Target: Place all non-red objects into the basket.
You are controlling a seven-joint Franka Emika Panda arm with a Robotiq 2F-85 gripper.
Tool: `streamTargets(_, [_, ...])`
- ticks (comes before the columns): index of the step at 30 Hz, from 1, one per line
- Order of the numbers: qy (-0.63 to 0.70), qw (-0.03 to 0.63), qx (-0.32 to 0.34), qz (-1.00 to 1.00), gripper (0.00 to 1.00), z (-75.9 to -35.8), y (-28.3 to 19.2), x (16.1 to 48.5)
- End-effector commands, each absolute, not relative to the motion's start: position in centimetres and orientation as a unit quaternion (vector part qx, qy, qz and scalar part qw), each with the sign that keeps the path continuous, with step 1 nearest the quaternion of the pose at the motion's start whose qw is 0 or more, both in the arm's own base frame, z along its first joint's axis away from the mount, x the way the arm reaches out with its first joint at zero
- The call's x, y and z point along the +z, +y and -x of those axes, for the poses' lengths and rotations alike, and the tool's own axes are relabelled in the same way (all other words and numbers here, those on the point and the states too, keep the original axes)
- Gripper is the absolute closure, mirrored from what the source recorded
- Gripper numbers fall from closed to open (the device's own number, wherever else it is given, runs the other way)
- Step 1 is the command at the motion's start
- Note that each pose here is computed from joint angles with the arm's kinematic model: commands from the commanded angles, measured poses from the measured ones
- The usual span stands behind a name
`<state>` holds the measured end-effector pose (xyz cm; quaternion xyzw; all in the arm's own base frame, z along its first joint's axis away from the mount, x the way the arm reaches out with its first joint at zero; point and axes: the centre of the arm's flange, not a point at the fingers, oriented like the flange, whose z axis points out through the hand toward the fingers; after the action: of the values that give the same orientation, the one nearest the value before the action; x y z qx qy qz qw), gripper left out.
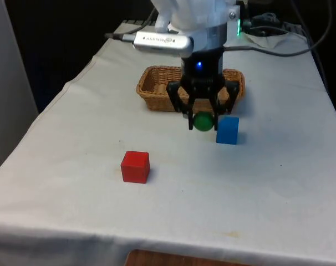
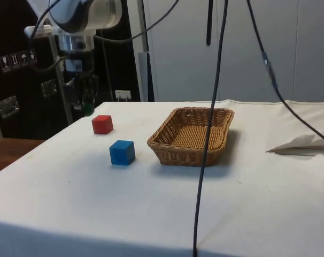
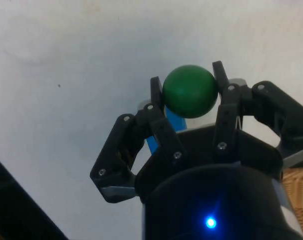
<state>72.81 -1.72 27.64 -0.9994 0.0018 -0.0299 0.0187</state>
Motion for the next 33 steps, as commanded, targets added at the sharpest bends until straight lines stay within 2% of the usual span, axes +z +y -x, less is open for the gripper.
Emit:
streamTargets(1, [0.001, 0.017, -0.031, 0.999, 1.0, -72.1, -1.8, 28.2])
streamTargets(11, [-0.001, 0.021, -0.028, 0.999, 1.0, -69.6, -2.6, 30.9])
streamTargets(12, [0.0, 0.023, -0.026, 0.999, 1.0, -70.3, -2.4, 30.4])
streamTargets(15, [-0.003, 0.02, -0.026, 0.999, 1.0, -68.7, -2.8, 31.7])
streamTargets(33, [-0.008, 0.014, -0.019, 1.0, 1.0, -64.6, -4.3, 34.6])
